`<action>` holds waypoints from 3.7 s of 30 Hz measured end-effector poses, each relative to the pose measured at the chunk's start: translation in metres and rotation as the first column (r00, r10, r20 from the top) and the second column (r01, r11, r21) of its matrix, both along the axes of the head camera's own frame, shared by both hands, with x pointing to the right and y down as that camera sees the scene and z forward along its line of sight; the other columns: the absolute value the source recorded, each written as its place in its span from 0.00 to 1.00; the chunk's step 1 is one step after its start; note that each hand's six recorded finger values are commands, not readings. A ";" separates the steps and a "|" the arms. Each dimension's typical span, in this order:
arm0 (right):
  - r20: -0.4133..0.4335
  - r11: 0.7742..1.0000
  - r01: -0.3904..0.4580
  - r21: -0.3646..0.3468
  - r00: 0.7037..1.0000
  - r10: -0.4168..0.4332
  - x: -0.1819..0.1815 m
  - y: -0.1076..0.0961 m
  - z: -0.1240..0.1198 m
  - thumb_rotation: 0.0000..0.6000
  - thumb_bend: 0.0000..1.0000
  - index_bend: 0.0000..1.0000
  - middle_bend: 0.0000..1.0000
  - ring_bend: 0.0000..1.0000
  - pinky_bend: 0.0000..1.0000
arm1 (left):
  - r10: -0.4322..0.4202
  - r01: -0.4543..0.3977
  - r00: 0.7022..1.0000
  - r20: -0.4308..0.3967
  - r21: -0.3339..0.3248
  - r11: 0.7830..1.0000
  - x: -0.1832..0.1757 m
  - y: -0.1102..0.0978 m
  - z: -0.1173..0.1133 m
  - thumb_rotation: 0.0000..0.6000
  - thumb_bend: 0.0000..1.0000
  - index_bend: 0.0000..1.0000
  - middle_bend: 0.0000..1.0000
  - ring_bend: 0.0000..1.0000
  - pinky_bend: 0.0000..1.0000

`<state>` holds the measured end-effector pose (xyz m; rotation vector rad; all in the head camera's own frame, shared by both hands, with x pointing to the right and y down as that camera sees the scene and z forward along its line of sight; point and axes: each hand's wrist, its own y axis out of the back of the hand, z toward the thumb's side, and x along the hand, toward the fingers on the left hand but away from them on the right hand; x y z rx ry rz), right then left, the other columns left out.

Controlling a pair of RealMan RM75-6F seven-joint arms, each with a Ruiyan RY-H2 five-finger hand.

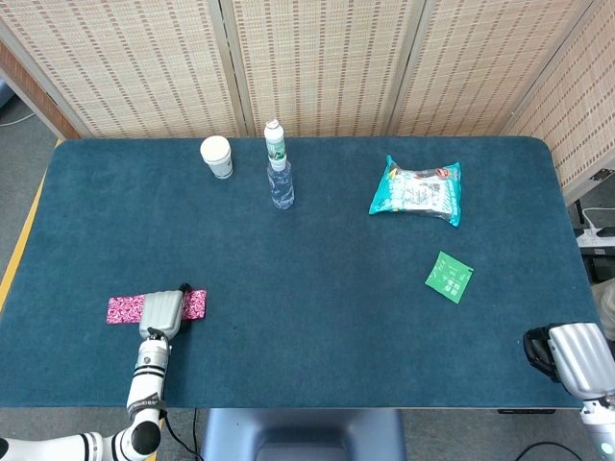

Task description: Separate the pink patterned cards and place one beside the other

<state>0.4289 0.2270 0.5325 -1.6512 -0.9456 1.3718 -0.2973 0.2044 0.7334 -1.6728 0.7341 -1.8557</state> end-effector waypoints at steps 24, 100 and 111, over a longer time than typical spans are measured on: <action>-0.004 1.000 0.001 -0.003 1.000 -0.001 0.000 0.000 0.001 1.00 0.70 1.00 0.92 0.88 0.98 | 0.024 -0.023 1.000 -0.019 0.050 0.998 -0.005 0.004 -0.017 1.00 0.35 0.39 1.00 1.00 1.00; -0.016 1.000 0.006 -0.016 1.000 -0.006 -0.003 0.001 0.006 1.00 0.70 1.00 0.93 0.88 0.98 | 0.015 -0.012 0.995 -0.100 0.028 1.000 -0.065 0.078 -0.091 1.00 0.28 0.18 1.00 1.00 1.00; -0.020 1.000 0.001 -0.014 1.000 -0.001 -0.002 -0.001 0.008 1.00 0.70 1.00 0.92 0.88 0.98 | 0.145 -0.117 0.986 -0.076 0.290 0.950 -0.091 0.047 -0.142 1.00 0.30 0.31 0.52 0.56 0.59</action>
